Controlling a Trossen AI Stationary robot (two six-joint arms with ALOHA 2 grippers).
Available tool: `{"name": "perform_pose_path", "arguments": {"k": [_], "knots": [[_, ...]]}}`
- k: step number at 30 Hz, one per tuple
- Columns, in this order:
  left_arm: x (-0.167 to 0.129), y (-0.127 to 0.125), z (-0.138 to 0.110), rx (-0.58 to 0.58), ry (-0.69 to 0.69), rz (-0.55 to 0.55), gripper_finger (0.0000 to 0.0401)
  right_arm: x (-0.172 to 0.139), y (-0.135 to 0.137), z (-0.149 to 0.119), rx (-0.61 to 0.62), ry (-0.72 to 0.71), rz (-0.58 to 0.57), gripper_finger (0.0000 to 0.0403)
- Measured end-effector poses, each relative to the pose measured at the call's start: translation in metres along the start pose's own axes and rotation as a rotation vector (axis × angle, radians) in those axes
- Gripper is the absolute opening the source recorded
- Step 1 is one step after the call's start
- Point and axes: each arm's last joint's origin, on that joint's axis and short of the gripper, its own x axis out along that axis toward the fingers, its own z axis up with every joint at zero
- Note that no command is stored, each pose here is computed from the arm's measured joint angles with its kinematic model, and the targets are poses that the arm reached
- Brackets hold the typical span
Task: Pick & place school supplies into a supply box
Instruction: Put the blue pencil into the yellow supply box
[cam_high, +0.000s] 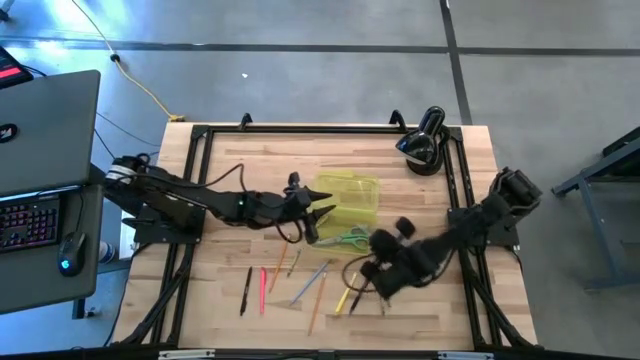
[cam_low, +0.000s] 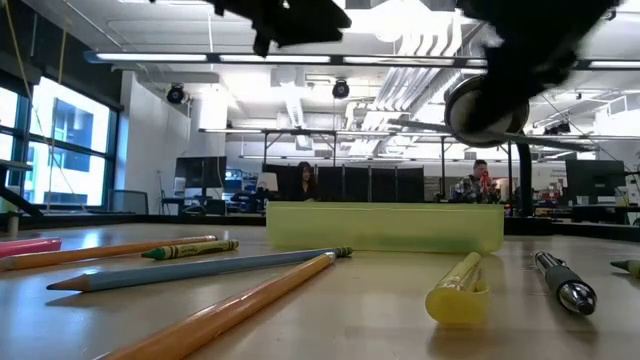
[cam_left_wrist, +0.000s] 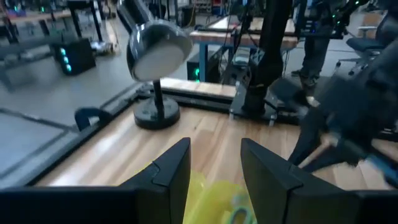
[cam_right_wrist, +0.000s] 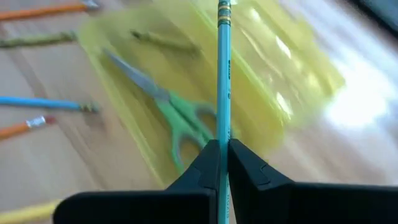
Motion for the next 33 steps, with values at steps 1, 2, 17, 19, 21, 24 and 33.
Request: {"name": "perform_pose_path", "arguments": {"k": [1, 2, 17, 19, 21, 24, 33], "knots": [[-0.003, 0.001, 0.004, 0.001, -0.009, 0.000, 0.0172, 0.006, 0.002, 0.007, -0.031, -0.014, 0.019, 0.0002], [-0.005, 0.002, 0.007, 0.002, -0.020, 0.000, 0.0172, 0.013, 0.003, 0.015, -0.047, -0.033, 0.038, 0.0002], [-0.049, 0.025, 0.035, -0.003, 0.018, 0.019, 0.0172, 0.092, -0.017, 0.073, -0.415, 0.043, 0.374, 0.0002], [-0.050, 0.025, 0.034, -0.011, 0.032, 0.020, 0.0172, 0.101, -0.019, 0.072, -0.432, 0.054, 0.371, 0.0002], [-0.050, 0.026, 0.033, -0.008, 0.047, 0.022, 0.0172, 0.109, -0.020, 0.070, -0.449, 0.078, 0.377, 0.0002], [-0.050, 0.026, 0.031, -0.004, 0.063, 0.023, 0.0172, 0.116, -0.021, 0.067, -0.466, 0.114, 0.385, 0.0002], [-0.050, 0.026, 0.030, -0.017, 0.071, 0.025, 0.0172, 0.118, -0.027, 0.058, -0.484, 0.249, 0.410, 0.0003]]}}
